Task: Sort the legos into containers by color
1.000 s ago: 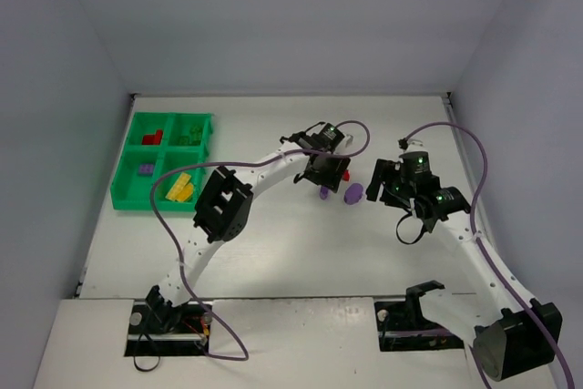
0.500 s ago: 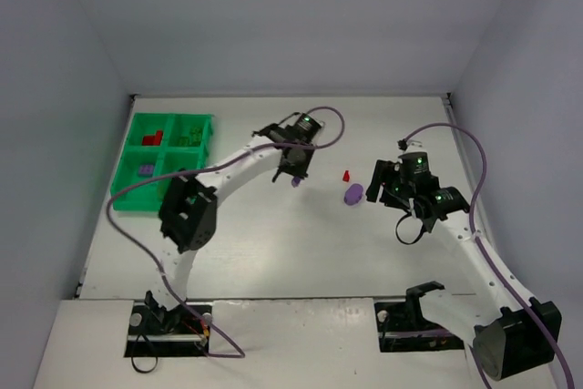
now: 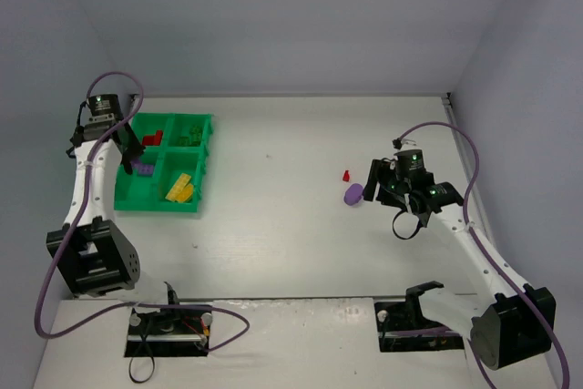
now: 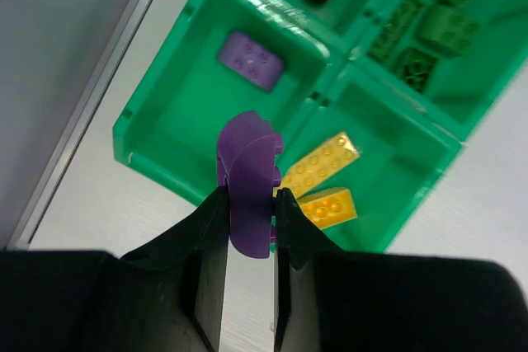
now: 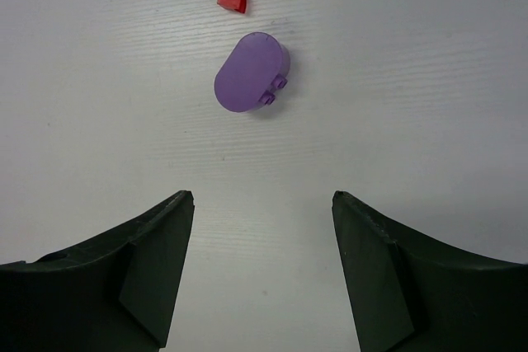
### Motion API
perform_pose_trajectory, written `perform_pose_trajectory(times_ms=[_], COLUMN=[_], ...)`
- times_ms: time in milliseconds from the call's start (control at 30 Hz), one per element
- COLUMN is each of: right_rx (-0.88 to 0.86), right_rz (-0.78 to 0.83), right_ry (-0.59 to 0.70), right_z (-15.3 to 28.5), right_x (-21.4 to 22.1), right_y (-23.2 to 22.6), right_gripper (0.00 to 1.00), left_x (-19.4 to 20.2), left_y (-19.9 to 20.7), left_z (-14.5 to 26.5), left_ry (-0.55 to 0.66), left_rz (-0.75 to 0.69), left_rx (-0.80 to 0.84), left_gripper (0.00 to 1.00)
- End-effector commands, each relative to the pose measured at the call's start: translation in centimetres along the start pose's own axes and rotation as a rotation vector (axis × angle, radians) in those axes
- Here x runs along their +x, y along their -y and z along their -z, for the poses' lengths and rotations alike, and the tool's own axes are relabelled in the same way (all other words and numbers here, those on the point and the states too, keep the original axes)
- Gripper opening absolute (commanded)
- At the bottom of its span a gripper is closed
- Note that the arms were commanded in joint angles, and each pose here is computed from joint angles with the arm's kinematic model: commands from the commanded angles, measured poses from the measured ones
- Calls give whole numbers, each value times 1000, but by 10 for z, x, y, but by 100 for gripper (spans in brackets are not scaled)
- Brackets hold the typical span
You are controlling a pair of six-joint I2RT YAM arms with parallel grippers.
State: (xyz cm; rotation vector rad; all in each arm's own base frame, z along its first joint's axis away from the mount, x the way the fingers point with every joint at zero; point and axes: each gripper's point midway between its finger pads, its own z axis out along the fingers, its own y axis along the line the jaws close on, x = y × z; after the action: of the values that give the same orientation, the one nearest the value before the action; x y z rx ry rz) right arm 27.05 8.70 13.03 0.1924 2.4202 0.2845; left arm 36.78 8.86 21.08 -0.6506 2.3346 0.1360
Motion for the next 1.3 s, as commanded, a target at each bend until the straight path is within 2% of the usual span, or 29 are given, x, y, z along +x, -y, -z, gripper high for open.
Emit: perform_pose_trajectory(times_ms=[0, 100, 133, 233, 267, 400, 500, 633, 667, 733, 767, 833, 867, 933, 967, 1033, 1067, 1133, 1167, 1200, 1267], right_rx=[-46, -44, -46, -50, -50, -47, -41, -5, 9, 46, 65, 79, 81, 110, 111, 128, 121, 141, 151, 165, 191], right_rz=[5, 11, 11, 11, 11, 11, 6, -6, -12, -32, -62, -92, -113, -173, -195, -252, -269, -312, -318, -332, -343], right_ry=[30, 34, 37, 39, 39, 45, 57, 74, 74, 64, 62, 55, 51, 56, 59, 61, 57, 68, 80, 92, 117], right_z=[-3, -2, -1, 0, 1, 3, 5, 5, 4, 0, -1, -4, -5, -5, -5, -5, -5, -3, -2, 0, 4], right_x=[-10, -9, -9, -8, -7, -7, -9, -13, -13, -14, -14, -15, -15, -17, -18, -19, -19, -20, -22, -23, -24], right_y=[-8, -7, -7, -7, -7, -6, -5, 2, 5, 14, 21, 29, 31, 45, 48, 60, 61, 72, 74, 78, 84], right_gripper=[65, 65, 65, 65, 65, 65, 65, 65, 65, 65, 65, 65, 65, 64, 64, 64, 64, 65, 65, 65, 66], left_x=[0, -6, -1, -4, -5, -5, -12, -18, -8, 3, 20, 42, 64, 87, 117, 136, 168, 181, 200, 205, 230], left_y=[-9, -18, -20, -20, -22, -25, -15, 38, 76, 121, 159, 198, 233, 265, 291, 320, 341, 367, 378, 397, 417], left_z=[-23, -42, -50, -57, -57, -61, -49, -17, -5, 18, 32, 47, 61, 75, 82, 96, 99, 113, 103, 121, 113], left_ry=[-43, -70, -103, -118, -116, -125, -98, -12, -13, 10, 14, 5, -1, -16, -50, -55, -92, -77, -107, -86, -120], left_rz=[41, 17, 8, 2, 3, -2, 6, -80, -156, -222, -291, -350, -413, -465, -529, -575, -637, -681, -713, -730, -765], left_rx=[3, -41, -56, -66, -79, -103, -56, 96, 189, 302, 392, 493, 577, 648, 696, 752, 776, 814, 803, 849, 863], left_gripper=[4, 7, 11, 40, 44, 51, 61, 64, 64, 64, 64, 64, 64, 64, 64, 64, 64, 64, 64, 64, 64])
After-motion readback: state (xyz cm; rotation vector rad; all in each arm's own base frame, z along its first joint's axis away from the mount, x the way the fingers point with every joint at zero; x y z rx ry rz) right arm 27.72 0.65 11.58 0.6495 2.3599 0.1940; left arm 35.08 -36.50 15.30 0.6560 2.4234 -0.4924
